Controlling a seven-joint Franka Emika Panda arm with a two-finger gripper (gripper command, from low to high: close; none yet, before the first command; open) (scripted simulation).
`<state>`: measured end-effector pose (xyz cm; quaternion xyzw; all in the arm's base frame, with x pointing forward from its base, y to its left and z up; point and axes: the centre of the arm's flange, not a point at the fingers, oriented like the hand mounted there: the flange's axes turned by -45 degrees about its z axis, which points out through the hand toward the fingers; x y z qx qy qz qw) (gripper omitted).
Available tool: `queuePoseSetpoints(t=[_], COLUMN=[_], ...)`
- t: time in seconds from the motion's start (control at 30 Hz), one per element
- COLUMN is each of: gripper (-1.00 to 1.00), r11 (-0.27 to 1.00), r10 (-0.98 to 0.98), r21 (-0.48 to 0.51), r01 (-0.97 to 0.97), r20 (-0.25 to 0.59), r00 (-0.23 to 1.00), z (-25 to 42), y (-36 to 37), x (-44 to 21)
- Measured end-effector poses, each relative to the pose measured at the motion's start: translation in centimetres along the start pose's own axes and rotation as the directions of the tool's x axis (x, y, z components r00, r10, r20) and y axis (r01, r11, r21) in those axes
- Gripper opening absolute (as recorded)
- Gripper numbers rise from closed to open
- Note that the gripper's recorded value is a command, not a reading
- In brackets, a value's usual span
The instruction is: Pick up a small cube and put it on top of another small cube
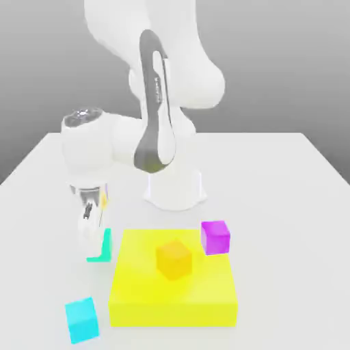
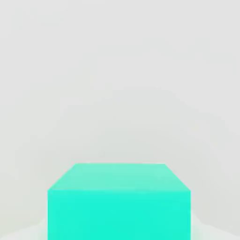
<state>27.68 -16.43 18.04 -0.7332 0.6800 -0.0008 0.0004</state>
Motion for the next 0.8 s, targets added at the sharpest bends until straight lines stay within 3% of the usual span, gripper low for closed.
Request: queuePoseSetpoints(t=[0.27, 0.5, 0.67, 0.7, 0.8], gripper=[-1.00, -1.00, -1.00, 1.00, 1.00], r11=[0.967, 0.854, 0.834, 0.833, 0.833], r10=[-0.253, -0.521, -0.552, -0.553, -0.553], r21=[-0.004, -0.001, 0.000, 0.000, 0.000], r01=[0.253, 0.521, 0.552, 0.553, 0.553], r20=[-0.004, 0.000, 0.001, 0.001, 0.001], r00=[0.967, 0.854, 0.834, 0.833, 0.833], z=[-3.5, -6.2, -1.1, -0.3, -0.3], y=[-7.4, -16.2, -17.4, -17.4, -17.4], x=[1.1, 1.2, 1.4, 1.3, 1.3])
